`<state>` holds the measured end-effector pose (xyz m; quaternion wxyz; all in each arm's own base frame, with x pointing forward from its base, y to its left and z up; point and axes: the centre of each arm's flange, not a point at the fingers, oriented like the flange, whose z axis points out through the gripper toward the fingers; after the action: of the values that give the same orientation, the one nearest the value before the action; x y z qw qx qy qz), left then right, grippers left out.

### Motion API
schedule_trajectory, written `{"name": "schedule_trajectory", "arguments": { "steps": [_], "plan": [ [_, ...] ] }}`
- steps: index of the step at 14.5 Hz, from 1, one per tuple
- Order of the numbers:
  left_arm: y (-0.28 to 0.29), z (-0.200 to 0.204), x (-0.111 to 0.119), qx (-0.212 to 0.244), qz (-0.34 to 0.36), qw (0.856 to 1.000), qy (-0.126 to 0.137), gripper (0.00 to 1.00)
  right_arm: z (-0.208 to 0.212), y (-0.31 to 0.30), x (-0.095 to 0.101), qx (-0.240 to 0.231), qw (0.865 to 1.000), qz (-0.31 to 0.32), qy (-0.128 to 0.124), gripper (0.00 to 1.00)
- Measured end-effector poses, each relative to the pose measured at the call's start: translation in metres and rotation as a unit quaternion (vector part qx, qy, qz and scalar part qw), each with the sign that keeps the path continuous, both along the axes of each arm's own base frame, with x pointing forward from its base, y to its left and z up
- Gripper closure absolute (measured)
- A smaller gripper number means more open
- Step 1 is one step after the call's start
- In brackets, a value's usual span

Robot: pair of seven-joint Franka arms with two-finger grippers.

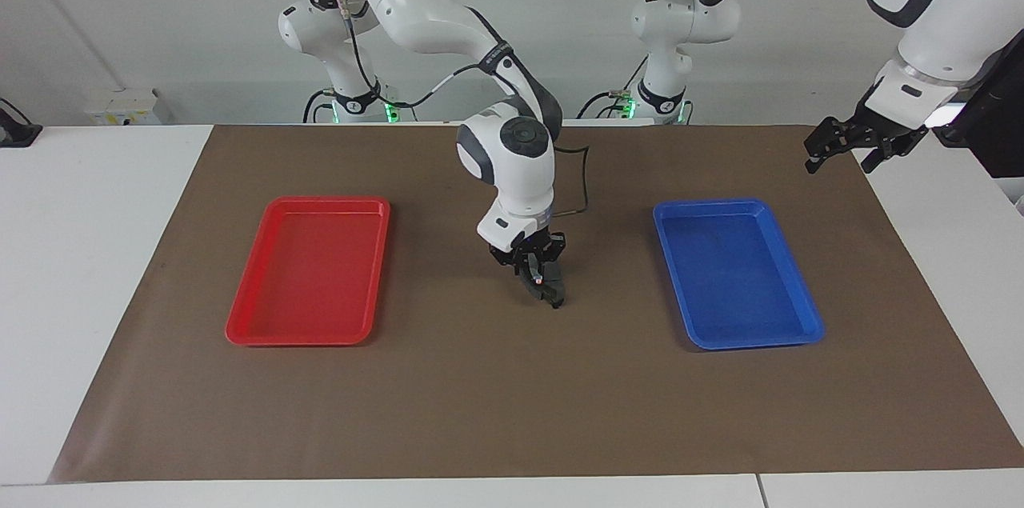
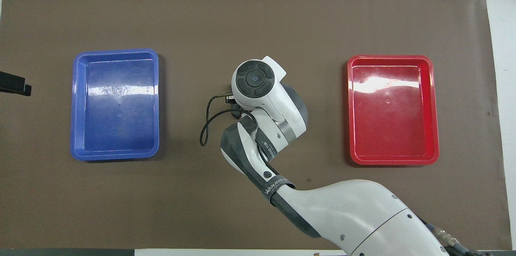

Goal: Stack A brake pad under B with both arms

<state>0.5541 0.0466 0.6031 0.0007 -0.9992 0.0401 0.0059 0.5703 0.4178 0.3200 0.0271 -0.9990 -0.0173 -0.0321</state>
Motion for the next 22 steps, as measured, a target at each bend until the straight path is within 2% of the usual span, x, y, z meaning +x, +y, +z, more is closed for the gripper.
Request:
{"name": "schedule_trajectory", "arguments": {
  "steps": [15, 18, 22],
  "plan": [
    [0.004, -0.006, 0.004, 0.001, 0.002, 1.0, 0.006, 0.01, -0.016, 0.018, 0.004, 0.015, 1.0, 0.008, -0.022, 0.58],
    [-0.008, -0.006, 0.004, 0.0, -0.007, 1.0, 0.006, 0.01, -0.015, 0.02, 0.006, 0.023, 0.999, 0.008, -0.032, 0.58],
    [-0.026, -0.001, 0.001, 0.0, -0.02, 1.0, 0.008, 0.01, -0.018, 0.019, 0.006, 0.02, 0.999, 0.008, -0.029, 0.58]
  ]
}}
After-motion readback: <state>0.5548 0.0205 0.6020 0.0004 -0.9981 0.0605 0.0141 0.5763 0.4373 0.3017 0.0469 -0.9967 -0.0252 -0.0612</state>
